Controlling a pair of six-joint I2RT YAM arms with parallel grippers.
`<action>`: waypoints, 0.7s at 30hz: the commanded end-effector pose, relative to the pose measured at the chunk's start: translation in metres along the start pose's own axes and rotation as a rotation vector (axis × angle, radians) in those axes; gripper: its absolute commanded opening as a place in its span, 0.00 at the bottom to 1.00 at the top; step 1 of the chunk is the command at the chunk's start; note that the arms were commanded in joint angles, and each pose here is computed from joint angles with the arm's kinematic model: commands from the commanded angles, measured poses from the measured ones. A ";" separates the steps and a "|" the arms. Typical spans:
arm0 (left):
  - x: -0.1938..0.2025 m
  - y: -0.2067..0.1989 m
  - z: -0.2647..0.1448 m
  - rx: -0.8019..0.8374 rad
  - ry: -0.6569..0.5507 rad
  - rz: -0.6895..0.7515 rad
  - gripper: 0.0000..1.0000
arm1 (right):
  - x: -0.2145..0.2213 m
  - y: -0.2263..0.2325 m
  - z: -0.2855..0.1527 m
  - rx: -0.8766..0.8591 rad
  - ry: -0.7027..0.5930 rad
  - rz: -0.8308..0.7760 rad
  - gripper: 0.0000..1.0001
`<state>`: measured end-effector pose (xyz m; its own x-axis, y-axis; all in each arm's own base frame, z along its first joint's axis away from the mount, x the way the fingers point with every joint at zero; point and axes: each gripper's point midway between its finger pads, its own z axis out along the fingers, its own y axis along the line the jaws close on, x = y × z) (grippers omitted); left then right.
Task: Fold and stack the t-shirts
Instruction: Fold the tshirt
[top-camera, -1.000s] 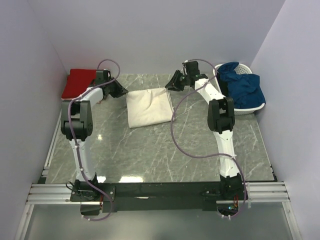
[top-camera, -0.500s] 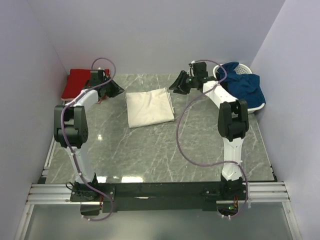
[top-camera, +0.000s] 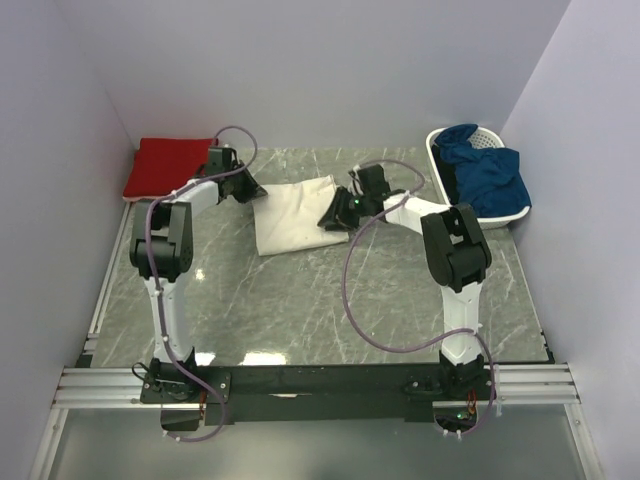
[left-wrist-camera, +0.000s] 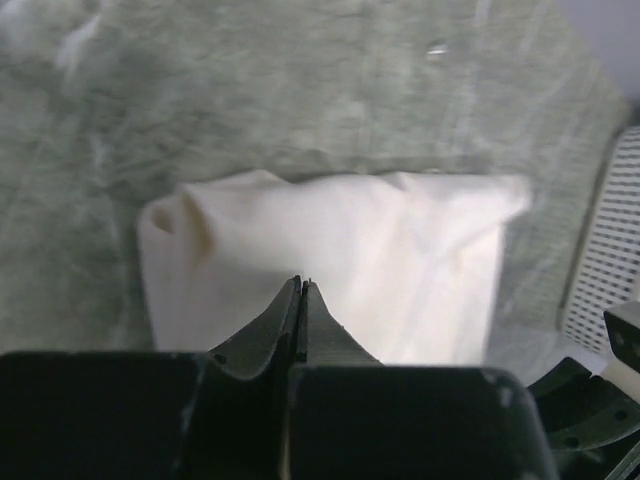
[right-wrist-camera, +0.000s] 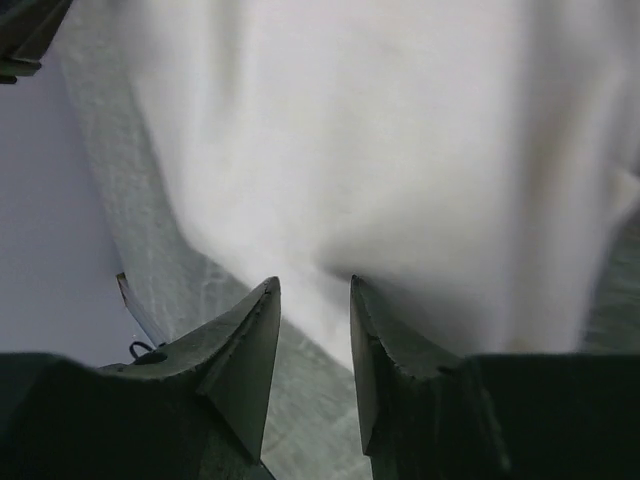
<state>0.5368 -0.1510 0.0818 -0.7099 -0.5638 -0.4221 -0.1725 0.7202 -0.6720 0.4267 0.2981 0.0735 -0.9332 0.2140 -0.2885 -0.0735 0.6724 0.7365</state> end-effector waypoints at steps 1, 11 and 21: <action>-0.003 0.018 0.017 -0.036 0.022 0.031 0.02 | 0.007 -0.043 0.003 0.029 -0.007 0.072 0.41; 0.002 0.041 0.024 -0.058 0.043 -0.018 0.05 | 0.023 -0.074 -0.009 0.064 0.006 0.107 0.40; -0.037 -0.029 -0.036 0.031 -0.058 0.074 0.46 | 0.005 -0.048 -0.037 0.062 -0.049 0.045 0.39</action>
<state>0.5385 -0.1415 0.0573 -0.7491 -0.5435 -0.3788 -0.1978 0.7292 -0.6551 0.4103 0.2510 0.0378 -0.9337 0.2793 -0.2239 0.0251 0.6751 0.7373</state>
